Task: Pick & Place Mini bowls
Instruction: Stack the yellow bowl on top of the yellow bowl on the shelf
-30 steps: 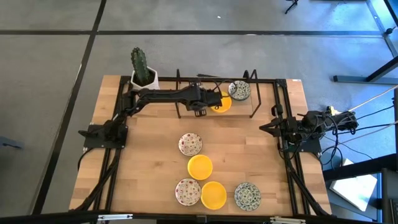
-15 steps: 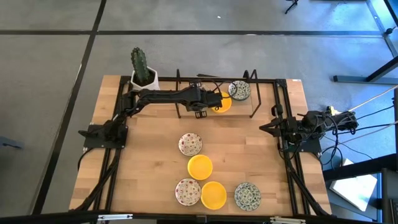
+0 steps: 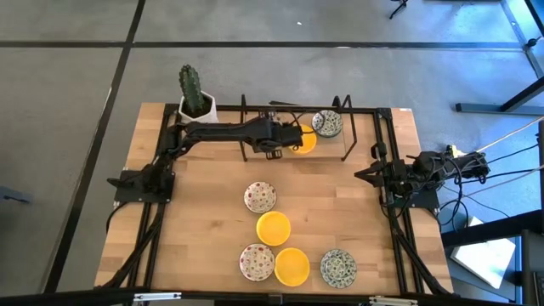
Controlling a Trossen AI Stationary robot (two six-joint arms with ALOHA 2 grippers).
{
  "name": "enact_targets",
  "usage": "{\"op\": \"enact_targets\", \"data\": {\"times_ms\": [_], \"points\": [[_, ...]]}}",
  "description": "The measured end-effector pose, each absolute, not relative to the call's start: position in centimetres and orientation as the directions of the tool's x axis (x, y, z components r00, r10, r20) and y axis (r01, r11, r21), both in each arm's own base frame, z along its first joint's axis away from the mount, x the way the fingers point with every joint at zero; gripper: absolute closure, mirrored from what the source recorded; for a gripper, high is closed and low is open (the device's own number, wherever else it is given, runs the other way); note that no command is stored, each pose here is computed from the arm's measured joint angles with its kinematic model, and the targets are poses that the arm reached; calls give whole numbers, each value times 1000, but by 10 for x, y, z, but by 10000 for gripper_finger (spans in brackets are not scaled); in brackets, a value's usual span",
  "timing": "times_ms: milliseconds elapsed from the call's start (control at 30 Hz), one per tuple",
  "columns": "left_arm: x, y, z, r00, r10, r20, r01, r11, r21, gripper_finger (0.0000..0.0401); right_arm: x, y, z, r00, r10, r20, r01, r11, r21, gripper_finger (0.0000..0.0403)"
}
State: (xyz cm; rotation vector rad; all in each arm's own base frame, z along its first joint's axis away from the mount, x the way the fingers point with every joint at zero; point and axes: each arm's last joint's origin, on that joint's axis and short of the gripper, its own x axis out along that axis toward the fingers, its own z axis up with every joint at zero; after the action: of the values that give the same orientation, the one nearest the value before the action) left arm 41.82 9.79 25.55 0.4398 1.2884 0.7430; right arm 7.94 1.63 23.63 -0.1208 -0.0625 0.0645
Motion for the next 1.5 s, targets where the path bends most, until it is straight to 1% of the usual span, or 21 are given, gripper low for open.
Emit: {"op": "enact_targets", "data": {"times_ms": [100, 200, 267, 333, 400, 467, 533, 600, 633, 733, 767, 833, 933, 1000, 1067, 1167, 1333, 1400, 1500], "points": [[405, 92, 288, 156, 717, -680, -284, 692, 664, 399, 79, 16, 236, 996, 68, 58, -61, 991, -121, 384], [380, 87, 333, 253, 708, -660, -344, 703, 623, 400, 79, 16, 236, 996, 69, 58, -62, 991, -119, 384], [356, 83, 364, 359, 680, -640, -384, 732, 563, 399, 79, 16, 236, 996, 69, 58, -62, 991, -119, 384], [328, 78, 389, 508, 624, -594, -406, 781, 474, 399, 79, 16, 236, 996, 70, 58, -62, 991, -119, 384], [297, 71, 405, 689, 525, -499, -380, 848, 368, 400, 79, 16, 236, 996, 70, 56, -63, 991, -119, 384], [266, 61, 409, 861, 385, -333, -304, 913, 270, 399, 79, 16, 236, 996, 70, 56, -63, 991, -119, 384], [236, 52, 396, 953, 254, -166, -216, 952, 216, 399, 79, 16, 236, 996, 70, 56, -62, 991, -122, 384], [210, 46, 368, 981, 185, -52, -173, 969, 177, 399, 79, 16, 236, 996, 69, 58, -62, 990, -123, 384], [199, 47, 351, 982, 186, -13, -182, 971, 155, 400, 79, 16, 236, 996, 69, 58, -61, 991, -123, 384], [168, 53, 308, 966, 249, 66, -253, 964, 79, 399, 79, 16, 236, 996, 69, 57, -62, 991, -119, 384], [160, 54, 298, 967, 239, 91, -246, 966, 75, 399, 79, 16, 236, 996, 69, 57, -62, 991, -119, 384], [148, 55, 277, 977, 177, 121, -189, 978, 91, 399, 79, 16, 236, 996, 69, 57, -62, 991, -119, 384], [138, 56, 260, 965, 114, 236, -146, 982, 119, 399, 79, 16, 236, 996, 68, 58, -61, 991, -119, 384], [134, 57, 253, 946, 101, 308, -151, 978, 142, 399, 79, 16, 236, 996, 68, 58, -61, 991, -119, 384], [133, 57, 247, 933, 100, 345, -164, 974, 159, 399, 79, 16, 236, 996, 66, 58, -59, 991, -124, 384], [133, 57, 241, 920, 95, 381, -175, 968, 182, 399, 79, 16, 236, 998, 40, 58, -32, 991, -128, 384], [138, 59, 230, 938, 99, 331, -178, 959, 218, 400, 79, 14, 236, 998, 4, 60, 5, 990, -144, 384], [139, 59, 228, 948, 51, 315, -130, 963, 236, 399, 79, 14, 239, 997, 4, 81, 8, 989, -146, 384], [144, 57, 220, 969, -78, 233, 5, 955, 297, 399, 79, 14, 240, 996, 4, 92, 9, 990, -139, 384]]}}
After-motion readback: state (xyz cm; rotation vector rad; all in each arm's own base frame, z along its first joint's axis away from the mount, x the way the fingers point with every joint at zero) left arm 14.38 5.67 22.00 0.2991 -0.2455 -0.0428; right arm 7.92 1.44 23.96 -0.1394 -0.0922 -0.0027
